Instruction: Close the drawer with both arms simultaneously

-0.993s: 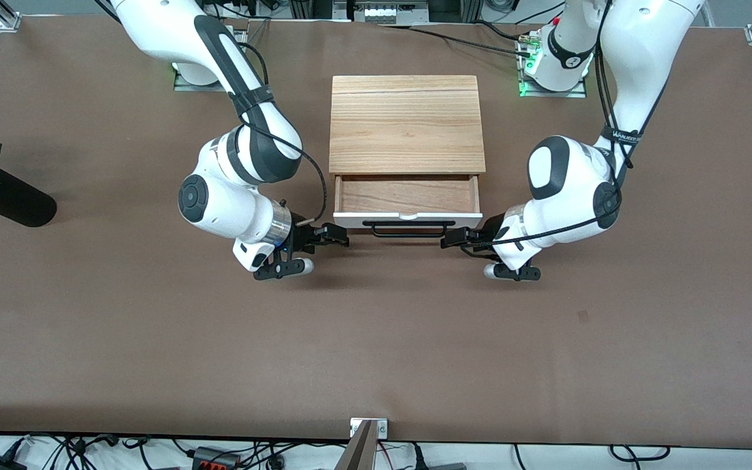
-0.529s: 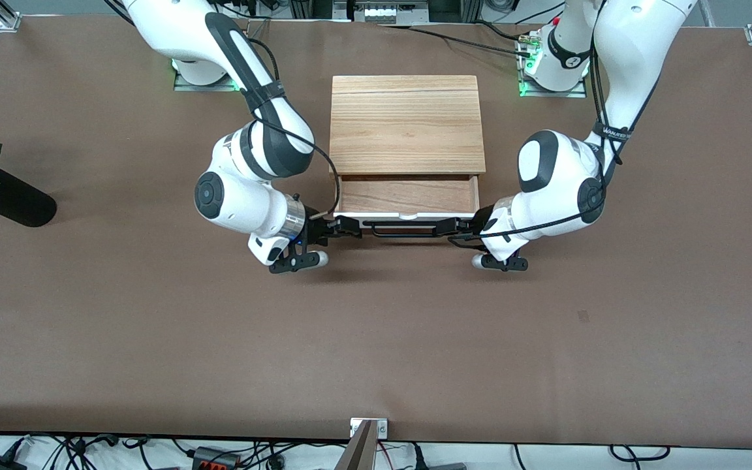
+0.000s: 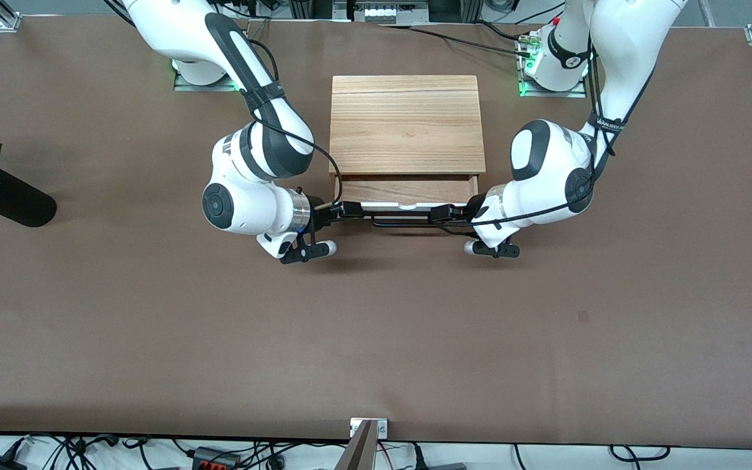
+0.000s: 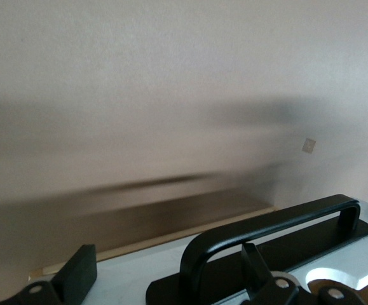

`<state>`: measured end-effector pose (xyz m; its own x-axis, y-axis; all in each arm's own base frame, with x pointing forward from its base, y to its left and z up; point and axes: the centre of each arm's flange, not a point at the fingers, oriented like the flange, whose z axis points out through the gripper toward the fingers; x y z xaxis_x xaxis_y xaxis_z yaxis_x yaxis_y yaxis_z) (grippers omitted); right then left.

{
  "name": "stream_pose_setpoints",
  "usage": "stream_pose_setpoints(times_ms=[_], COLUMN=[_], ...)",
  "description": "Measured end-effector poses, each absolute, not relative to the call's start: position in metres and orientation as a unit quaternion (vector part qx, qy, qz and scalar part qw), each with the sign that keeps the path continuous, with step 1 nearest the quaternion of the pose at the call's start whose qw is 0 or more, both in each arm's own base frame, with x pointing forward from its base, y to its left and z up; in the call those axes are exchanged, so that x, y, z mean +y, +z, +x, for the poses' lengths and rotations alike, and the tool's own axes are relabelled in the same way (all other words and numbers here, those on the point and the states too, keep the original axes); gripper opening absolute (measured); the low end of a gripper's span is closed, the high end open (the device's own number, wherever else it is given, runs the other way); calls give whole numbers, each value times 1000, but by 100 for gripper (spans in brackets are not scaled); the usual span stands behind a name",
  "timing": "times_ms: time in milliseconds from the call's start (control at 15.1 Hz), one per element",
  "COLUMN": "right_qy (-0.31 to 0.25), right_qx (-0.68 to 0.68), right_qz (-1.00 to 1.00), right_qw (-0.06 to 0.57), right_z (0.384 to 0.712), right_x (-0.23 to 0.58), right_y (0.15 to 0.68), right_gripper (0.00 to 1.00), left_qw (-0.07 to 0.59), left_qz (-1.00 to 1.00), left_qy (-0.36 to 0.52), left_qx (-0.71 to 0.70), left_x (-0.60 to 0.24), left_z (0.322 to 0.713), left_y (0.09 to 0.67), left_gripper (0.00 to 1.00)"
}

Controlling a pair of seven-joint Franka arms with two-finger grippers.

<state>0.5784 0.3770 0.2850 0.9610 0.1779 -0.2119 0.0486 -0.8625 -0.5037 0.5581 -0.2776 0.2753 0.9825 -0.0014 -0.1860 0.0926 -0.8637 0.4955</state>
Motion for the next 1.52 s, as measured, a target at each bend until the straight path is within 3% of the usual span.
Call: stream_pose_setpoints(times_ms=[728, 1522], right_qy=[224, 227], right_qx=[-87, -85], right_qz=[-939, -938], right_qw=[247, 247], right_z=[550, 553], right_x=[383, 377], right_y=[276, 276], right_gripper=[100, 100], left_qw=[253, 258], left_qz=[949, 944], left_qy=[-188, -204], left_qx=[-5, -16], left_x=[-286, -286], left_z=[527, 532], left_y=[277, 294], left_gripper=[100, 100])
